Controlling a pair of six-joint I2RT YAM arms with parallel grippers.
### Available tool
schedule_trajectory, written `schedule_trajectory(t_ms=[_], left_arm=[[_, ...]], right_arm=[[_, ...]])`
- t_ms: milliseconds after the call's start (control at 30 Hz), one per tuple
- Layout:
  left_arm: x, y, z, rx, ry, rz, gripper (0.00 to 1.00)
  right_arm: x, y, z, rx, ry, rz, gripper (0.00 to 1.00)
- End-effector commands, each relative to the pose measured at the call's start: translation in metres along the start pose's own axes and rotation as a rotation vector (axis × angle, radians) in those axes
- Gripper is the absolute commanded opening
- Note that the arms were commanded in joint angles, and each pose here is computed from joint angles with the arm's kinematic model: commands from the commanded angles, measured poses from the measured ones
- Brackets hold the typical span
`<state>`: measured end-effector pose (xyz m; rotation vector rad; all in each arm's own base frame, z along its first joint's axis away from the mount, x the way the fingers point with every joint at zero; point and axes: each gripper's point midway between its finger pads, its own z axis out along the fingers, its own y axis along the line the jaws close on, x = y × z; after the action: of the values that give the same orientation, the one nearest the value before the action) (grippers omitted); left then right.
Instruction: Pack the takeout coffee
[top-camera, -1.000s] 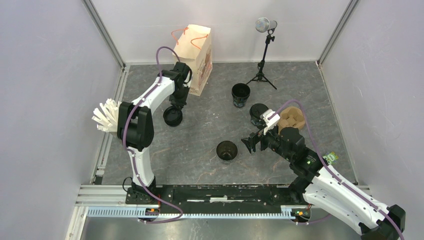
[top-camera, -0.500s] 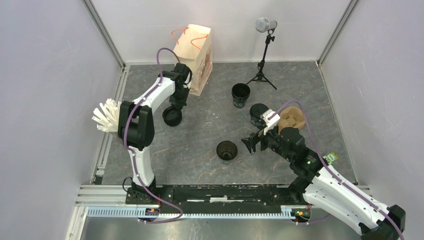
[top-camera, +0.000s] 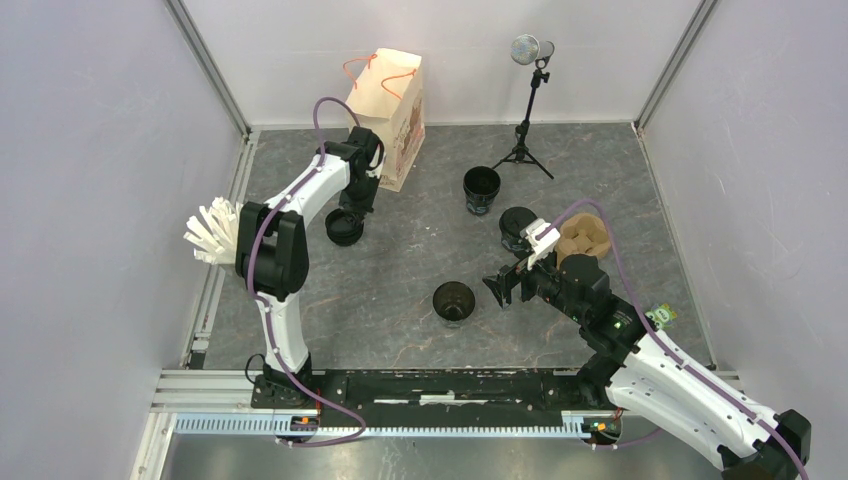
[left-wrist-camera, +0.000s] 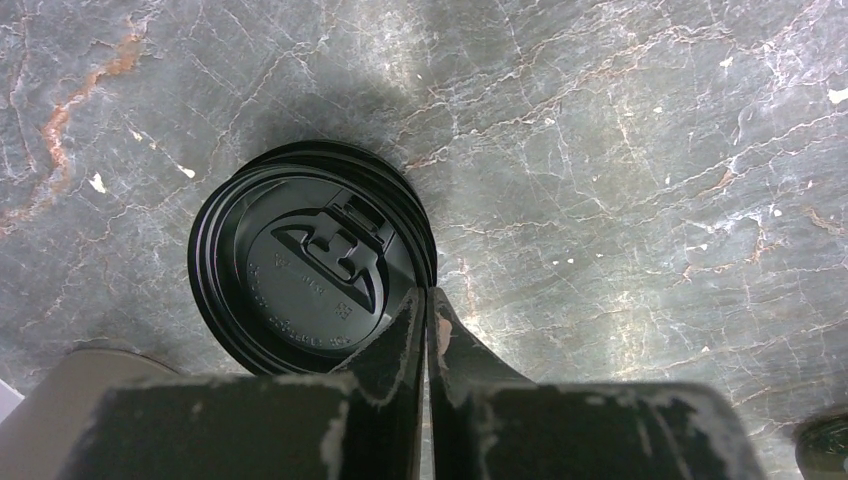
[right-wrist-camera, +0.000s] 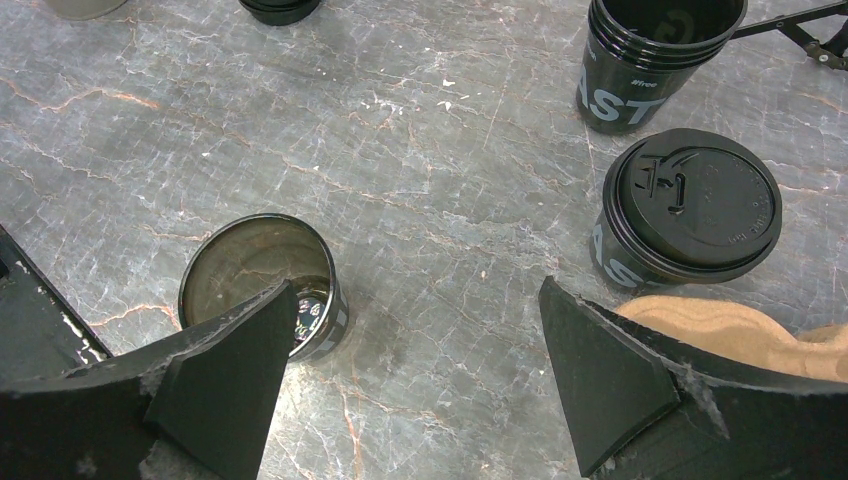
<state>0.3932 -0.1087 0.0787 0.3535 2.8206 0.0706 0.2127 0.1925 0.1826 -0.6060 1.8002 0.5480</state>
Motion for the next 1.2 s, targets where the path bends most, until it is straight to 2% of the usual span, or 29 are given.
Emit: schedule_trajectory(t_ms=[0,67,633,1167], left_arm=[[-0.009,-0.002,-0.010,0.024,-0.027,-0.033,0.08],[-0.009,-0.003,-0.012,0.027,-0.030,-0.033,0.02],[-0.015,0.007,-0.044,-0.009,-0.089,-0.042,0.02],[-0.013,0.000,-0.081,0.058,-0.161,-0.037,0.02]], right_arm=[[-0.024,0.003,-0.002,-0.011,-0.064,-0.011,0.98],[-0.023,0.003,-0.002,-0.010,-0.062,-0.012,0.98],[-0.024,0.003,0.001,-0.010,-0.060,-0.014,0.98],[-0.030,0.004,0.005,-0.014,-0.101,-0.012,0.98]])
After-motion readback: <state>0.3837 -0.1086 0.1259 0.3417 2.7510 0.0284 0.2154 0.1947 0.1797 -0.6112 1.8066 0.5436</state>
